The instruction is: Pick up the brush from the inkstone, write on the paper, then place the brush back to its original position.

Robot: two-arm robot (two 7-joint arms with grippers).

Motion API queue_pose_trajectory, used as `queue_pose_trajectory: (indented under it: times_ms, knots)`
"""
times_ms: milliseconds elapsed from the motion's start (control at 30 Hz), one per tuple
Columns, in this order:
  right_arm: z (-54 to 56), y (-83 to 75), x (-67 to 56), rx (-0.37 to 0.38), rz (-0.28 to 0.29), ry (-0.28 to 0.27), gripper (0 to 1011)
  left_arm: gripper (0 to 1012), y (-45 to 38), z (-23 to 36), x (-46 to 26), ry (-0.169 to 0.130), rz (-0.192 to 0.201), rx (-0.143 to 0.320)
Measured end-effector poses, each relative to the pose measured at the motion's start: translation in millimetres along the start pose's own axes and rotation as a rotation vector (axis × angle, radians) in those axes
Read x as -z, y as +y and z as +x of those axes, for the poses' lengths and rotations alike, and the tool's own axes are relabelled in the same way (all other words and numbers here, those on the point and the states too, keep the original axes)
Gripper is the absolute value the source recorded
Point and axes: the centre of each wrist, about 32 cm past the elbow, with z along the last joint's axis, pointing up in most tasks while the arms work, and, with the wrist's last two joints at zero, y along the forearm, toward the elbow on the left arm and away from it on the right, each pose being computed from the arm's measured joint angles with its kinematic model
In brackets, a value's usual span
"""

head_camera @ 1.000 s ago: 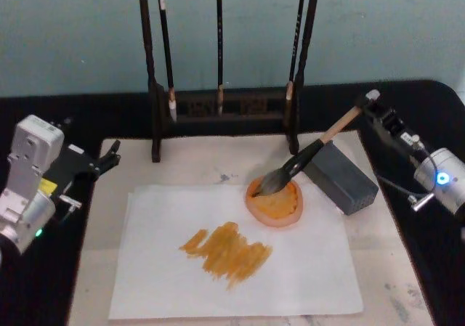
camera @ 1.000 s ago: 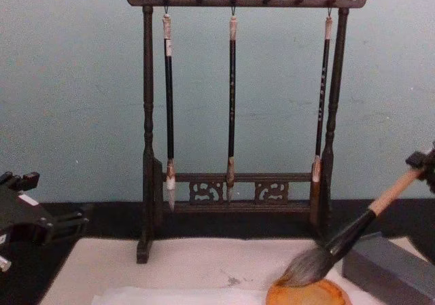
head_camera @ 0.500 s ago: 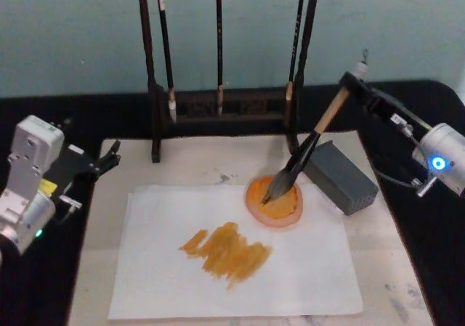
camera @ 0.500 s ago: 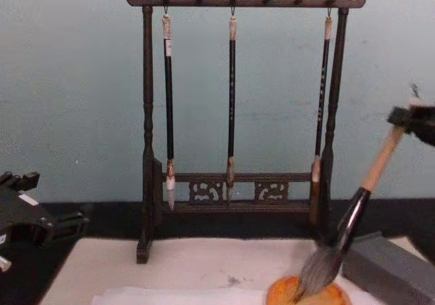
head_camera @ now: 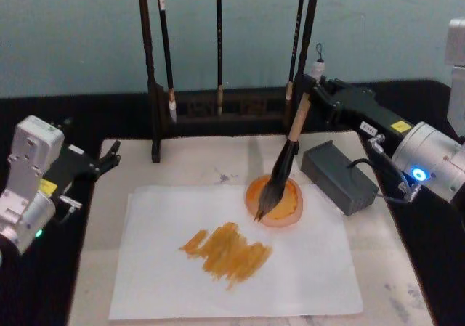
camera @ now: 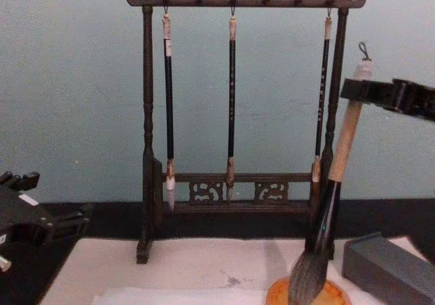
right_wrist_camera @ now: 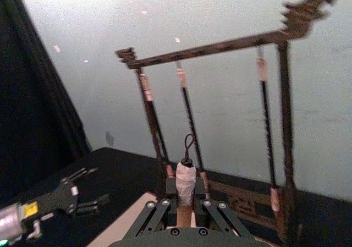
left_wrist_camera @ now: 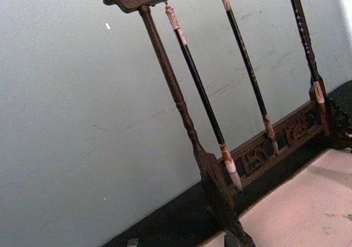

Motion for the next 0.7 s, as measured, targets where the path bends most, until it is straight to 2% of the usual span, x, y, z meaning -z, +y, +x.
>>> queue_pose_trajectory:
  times_ms: [233,367,633,700]
  knots:
    - [-14.7,-8.1,-3.4,-0.049,0.004,-0.073,173,1010,0.0,0.0,0.0,0.0,0.0,0.0]
    - [-23.1,-12.0,-1.3,-0.091,-0.005,-0.135,173,1010,0.0,0.0,0.0,0.0,0.0,0.0]
    - [-35.0,-13.5,-1.4,-0.131,-0.033,-0.225,173,1010,0.0,0.0,0.0,0.0,0.0,0.0]
    - [-36.1,-13.4,-1.3,-0.13,-0.039,-0.233,173,1010,0.0,0.0,0.0,0.0,0.0,0.0]
